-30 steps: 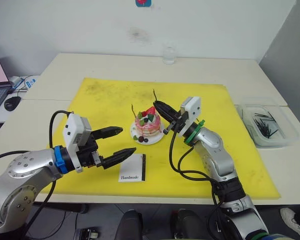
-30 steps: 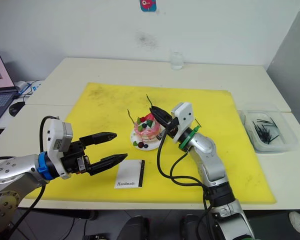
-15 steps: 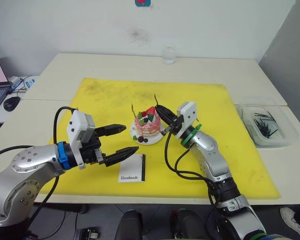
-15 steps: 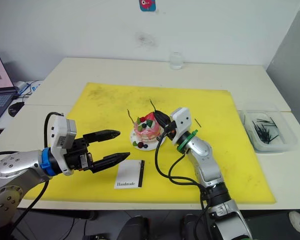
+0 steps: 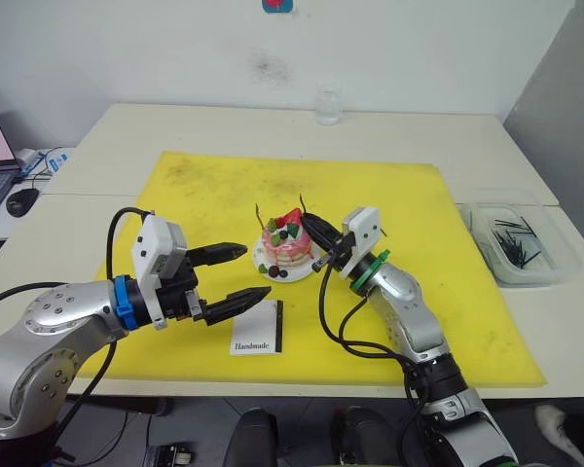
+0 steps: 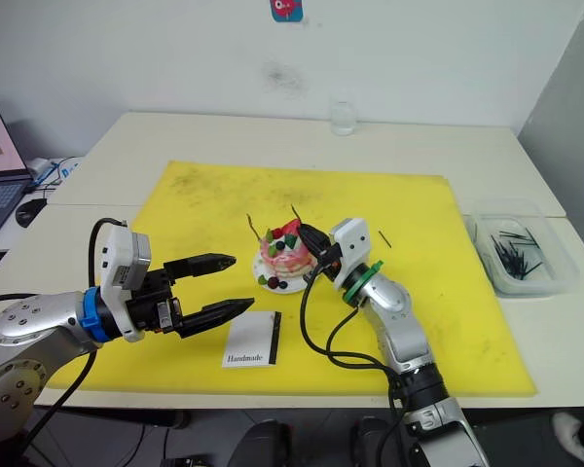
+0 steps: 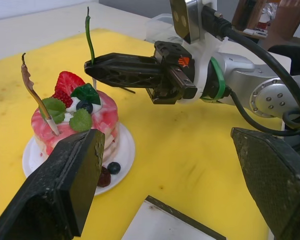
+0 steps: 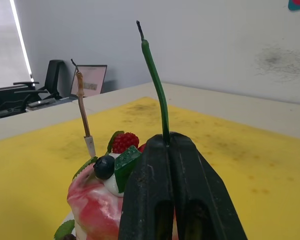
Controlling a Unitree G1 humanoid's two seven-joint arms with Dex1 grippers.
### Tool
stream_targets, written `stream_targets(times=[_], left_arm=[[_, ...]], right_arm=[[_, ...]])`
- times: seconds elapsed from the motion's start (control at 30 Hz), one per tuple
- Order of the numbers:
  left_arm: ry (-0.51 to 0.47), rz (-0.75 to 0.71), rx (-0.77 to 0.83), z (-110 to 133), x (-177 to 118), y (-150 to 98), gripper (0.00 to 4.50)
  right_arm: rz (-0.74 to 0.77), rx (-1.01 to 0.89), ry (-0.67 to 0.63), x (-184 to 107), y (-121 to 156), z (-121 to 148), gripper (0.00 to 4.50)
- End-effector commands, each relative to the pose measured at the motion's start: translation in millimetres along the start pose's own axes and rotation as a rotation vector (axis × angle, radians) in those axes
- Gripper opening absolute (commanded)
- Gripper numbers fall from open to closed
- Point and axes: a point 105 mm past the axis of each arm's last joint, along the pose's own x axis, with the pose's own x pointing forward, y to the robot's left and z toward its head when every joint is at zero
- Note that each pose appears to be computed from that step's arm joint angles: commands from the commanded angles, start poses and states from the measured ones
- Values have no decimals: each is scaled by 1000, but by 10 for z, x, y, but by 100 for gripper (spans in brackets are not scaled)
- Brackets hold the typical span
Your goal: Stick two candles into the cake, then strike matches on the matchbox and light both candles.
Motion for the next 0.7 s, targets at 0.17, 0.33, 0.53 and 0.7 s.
stream_targets(times=[0.17, 0.33, 0.53, 0.7], left_arm=[[1, -21, 30, 18, 3, -33, 450], [5, -25, 29, -1, 3, -40, 450], [7, -30, 27, -18, 12, -50, 450], [10, -33, 29, -26, 11, -59, 450]], right_arm=[[-9, -1, 1, 4, 22, -22, 5], [-19, 0, 28, 0, 12, -94, 5], [-28, 16, 64, -13, 18, -189, 5], [-27, 14, 69, -14, 42, -199, 5]])
